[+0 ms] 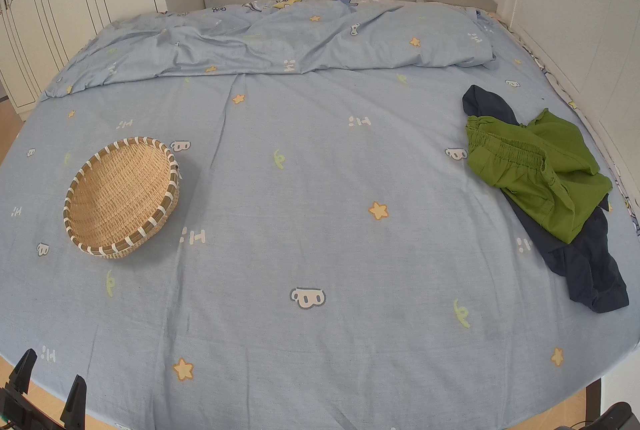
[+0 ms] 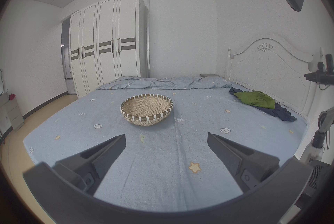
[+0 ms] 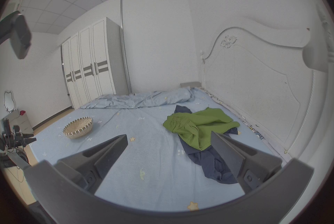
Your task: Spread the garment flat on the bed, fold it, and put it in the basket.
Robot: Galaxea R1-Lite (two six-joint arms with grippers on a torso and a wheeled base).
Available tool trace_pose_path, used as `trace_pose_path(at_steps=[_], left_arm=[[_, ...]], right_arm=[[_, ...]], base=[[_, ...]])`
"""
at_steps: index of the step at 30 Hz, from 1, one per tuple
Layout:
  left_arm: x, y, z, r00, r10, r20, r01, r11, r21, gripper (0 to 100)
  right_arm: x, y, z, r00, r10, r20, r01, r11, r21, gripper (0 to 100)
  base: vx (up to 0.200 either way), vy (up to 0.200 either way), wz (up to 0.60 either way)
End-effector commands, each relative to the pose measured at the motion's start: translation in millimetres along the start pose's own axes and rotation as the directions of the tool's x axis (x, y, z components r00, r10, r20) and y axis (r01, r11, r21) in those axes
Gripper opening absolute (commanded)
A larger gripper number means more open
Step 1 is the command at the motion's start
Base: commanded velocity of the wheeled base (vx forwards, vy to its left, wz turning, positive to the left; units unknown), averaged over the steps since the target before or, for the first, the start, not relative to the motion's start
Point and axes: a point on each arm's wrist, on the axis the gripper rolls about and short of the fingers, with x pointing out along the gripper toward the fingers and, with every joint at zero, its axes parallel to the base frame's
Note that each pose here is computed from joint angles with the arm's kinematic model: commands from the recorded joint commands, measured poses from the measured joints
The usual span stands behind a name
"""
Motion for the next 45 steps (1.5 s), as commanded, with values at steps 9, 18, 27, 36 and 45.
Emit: trace_pose_path(at_steps=[9, 18, 27, 36, 45], left_arm=[[0.0, -0.1, -5.2, 1.0, 0.001, -0.001, -0.001, 1.0, 0.0, 100], [0.0, -0.1, -5.2, 1.0, 0.001, -0.001, -0.001, 1.0, 0.0, 100], [0.0, -0.1, -5.2, 1.0, 0.001, -0.001, -0.001, 1.0, 0.0, 100], [0.0, -0.1, -5.2, 1.0, 0.001, -0.001, -0.001, 1.0, 0.0, 100], [0.0, -0.1, -5.2, 1.0, 0.001, -0.001, -0.001, 1.0, 0.0, 100]], right_arm=[[201.3, -1.6, 34.1, 0.898, -0.067, -0.435, 0.048, 0.997, -0.055, 100], [299.8, -6.6, -7.8, 0.812, -0.28, -0.513, 0.177, 0.954, -0.241, 100], [344.7, -15.9, -25.4, 0.787, -0.356, -0.505, 0.237, 0.929, -0.285, 100], [357.8, -23.6, -7.7, 0.81, -0.378, -0.449, 0.273, 0.92, -0.281, 100], [356.5, -21.5, -16.5, 0.795, -0.383, -0.471, 0.265, 0.917, -0.299, 100]], base=[[0.0, 0.0, 0.0], [0.0, 0.0, 0.0], [0.0, 0.0, 0.0], [0.0, 0.0, 0.0], [0.0, 0.0, 0.0]])
